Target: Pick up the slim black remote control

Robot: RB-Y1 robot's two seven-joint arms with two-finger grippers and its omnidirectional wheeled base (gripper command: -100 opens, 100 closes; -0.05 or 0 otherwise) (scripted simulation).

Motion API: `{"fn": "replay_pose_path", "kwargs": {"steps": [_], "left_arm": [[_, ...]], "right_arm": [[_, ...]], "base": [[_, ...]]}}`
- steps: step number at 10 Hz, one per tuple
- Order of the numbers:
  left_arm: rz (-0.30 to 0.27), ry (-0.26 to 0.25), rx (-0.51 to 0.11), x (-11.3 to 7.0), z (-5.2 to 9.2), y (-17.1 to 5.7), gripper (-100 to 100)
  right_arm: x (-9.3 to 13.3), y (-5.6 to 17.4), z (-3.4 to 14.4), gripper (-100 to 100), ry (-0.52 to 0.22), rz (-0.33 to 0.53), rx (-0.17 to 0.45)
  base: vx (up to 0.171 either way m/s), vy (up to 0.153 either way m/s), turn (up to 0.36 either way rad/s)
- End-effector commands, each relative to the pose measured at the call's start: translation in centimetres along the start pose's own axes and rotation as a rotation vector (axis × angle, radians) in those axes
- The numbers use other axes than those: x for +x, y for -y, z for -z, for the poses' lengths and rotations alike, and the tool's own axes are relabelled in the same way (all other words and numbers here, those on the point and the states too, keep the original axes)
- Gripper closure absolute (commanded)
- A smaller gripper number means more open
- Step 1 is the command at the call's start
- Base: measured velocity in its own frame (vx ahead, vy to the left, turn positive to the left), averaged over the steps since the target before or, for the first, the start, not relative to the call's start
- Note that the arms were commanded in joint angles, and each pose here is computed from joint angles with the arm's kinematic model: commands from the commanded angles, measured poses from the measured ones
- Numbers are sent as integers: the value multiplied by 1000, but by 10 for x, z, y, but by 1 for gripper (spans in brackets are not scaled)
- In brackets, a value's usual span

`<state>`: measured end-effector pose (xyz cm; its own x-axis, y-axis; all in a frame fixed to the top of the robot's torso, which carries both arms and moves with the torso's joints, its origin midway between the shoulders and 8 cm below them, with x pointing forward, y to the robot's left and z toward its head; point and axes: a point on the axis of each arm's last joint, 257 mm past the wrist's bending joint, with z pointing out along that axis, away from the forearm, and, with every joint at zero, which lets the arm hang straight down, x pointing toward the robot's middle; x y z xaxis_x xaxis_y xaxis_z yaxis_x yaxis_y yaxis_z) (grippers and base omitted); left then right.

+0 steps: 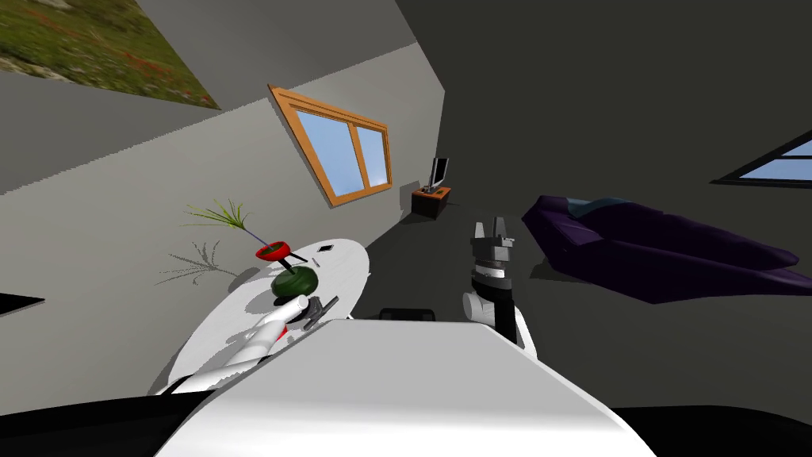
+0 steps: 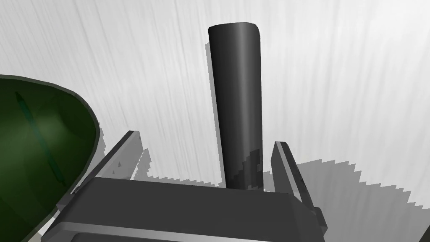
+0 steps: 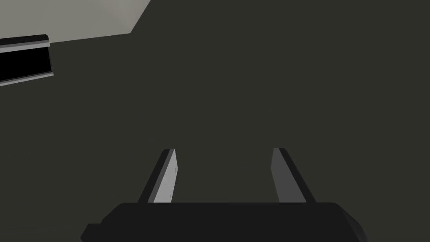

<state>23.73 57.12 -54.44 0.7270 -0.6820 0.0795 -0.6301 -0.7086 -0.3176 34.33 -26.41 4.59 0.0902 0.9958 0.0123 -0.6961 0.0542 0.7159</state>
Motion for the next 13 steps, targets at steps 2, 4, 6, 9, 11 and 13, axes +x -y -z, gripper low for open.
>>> {"fn": "replay_pose_path", "kwargs": {"steps": [2,4,6,9,11,13], "left_arm": [[38,31,-66,-17,-3,-21,-100],[59,46,-101,-27,-4,-32,-100],[97,75,-160,-43,-3,-50,-100],[137,108,-214,-62,1,-64,-100],[140,110,-216,-62,2,-64,-100],[123,106,-220,-69,0,-76,-100]], "right_arm": [[0,0,0,0,0,0,0],[0,0,0,0,0,0,0],[0,0,0,0,0,0,0],[0,0,0,0,0,0,0],[0,0,0,0,0,0,0],[0,0,0,0,0,0,0]], "base": [[28,18,-77],[19,12,-36],[21,14,-77],[28,22,-53],[14,15,-23],[32,11,48]]}}
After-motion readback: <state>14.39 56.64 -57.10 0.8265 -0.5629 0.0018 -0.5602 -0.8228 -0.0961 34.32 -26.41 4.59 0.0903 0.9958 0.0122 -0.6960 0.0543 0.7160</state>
